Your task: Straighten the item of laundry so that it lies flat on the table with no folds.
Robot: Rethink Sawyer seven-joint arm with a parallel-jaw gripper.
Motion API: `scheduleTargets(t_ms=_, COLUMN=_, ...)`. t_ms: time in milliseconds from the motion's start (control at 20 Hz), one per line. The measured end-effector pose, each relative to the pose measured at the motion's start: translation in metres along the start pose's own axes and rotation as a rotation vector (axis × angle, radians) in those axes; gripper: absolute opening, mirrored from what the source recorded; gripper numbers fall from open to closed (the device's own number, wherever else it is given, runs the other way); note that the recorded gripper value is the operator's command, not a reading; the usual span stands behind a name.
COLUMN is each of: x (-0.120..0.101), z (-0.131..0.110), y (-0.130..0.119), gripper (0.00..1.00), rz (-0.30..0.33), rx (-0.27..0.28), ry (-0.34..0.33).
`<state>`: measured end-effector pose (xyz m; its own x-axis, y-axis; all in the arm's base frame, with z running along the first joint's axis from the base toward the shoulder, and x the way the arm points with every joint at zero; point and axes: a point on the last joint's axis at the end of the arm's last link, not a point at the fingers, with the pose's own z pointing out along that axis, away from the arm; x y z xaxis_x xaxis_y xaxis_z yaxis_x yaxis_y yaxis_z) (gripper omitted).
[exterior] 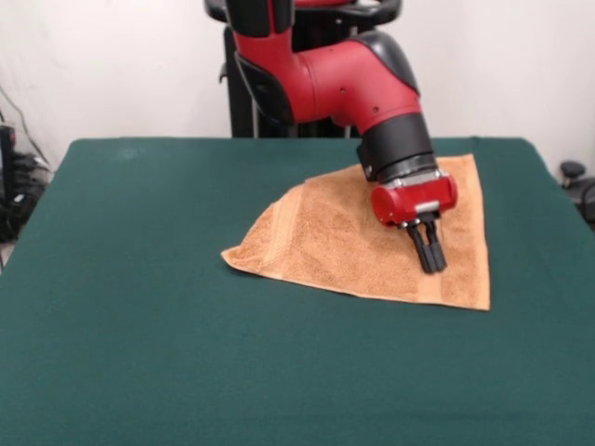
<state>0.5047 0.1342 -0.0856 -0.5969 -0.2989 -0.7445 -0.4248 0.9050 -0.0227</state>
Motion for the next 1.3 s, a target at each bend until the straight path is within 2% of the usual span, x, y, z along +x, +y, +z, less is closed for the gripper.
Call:
scheduleTargets(t_ms=450, x=0.003, z=0.007, y=0.0, gripper=0.0, rz=-0.017, rx=0.016, ry=-0.068)
scheduleTargets(t_ms=1300, x=-0.031, z=0.061, y=0.001, gripper=0.0, rz=0.007, rx=0.124, ry=-0.146)
